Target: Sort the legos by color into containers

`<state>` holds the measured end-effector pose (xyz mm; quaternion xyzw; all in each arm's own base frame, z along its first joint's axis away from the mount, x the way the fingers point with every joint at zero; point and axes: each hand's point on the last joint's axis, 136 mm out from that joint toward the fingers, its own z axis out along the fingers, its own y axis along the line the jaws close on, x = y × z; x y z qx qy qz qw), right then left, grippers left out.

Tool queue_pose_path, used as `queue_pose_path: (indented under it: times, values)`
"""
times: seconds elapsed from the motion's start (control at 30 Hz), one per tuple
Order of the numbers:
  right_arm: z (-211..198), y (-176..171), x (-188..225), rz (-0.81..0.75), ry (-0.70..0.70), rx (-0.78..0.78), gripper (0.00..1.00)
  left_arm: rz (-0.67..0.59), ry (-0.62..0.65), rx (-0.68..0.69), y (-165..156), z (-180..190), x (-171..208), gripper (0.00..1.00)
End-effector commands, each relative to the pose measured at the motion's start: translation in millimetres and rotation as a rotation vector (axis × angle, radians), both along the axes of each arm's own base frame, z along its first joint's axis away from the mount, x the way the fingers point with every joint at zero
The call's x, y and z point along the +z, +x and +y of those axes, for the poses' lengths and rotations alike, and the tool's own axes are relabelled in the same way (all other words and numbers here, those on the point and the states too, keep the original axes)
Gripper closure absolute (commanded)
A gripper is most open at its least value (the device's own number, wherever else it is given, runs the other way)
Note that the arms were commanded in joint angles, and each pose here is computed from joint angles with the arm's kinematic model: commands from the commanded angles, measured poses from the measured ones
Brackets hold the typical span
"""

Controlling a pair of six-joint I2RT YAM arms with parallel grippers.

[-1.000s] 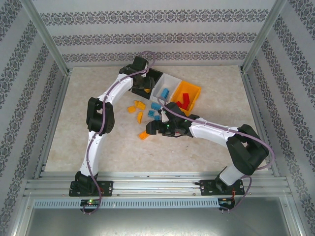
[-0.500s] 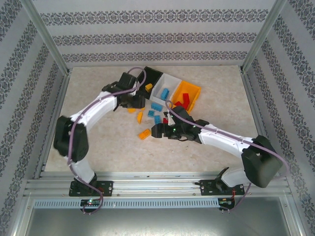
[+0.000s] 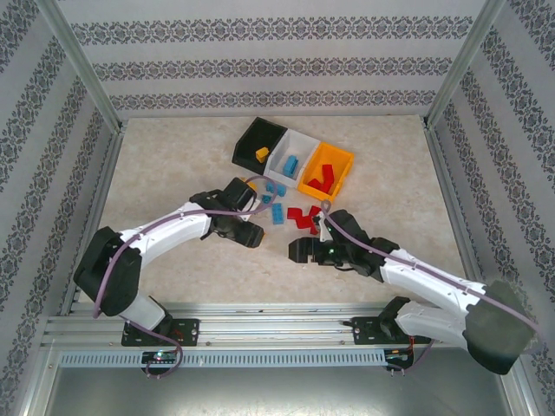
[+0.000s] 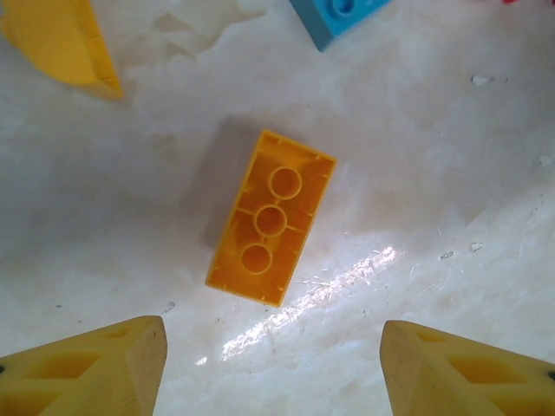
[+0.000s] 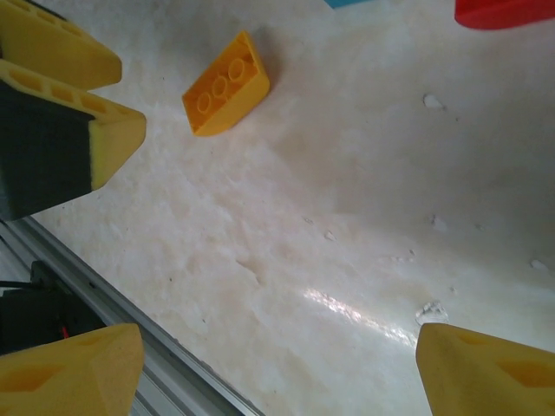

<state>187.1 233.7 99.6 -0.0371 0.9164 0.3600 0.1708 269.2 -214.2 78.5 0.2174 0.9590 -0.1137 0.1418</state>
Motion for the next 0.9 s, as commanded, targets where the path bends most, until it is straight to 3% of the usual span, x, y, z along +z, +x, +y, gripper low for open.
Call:
queue_pose_path:
  times: [0.0,0.47,0.87]
  values:
    - [-9,-2,1,-0.002,0.020,-0.041,0.18,-0.034,0.029,-0.069,9,-10,-5,0.33]
    - [-18,-4,2,-0.017,0.014,-0.079,0.18,0.019,0.137,-0.139,25,-22,-46,0.33]
    - [-6,7,8,-0.024,0.022,-0.063,0.18,0.029,0.157,-0.121,21,-14,-46,0.70]
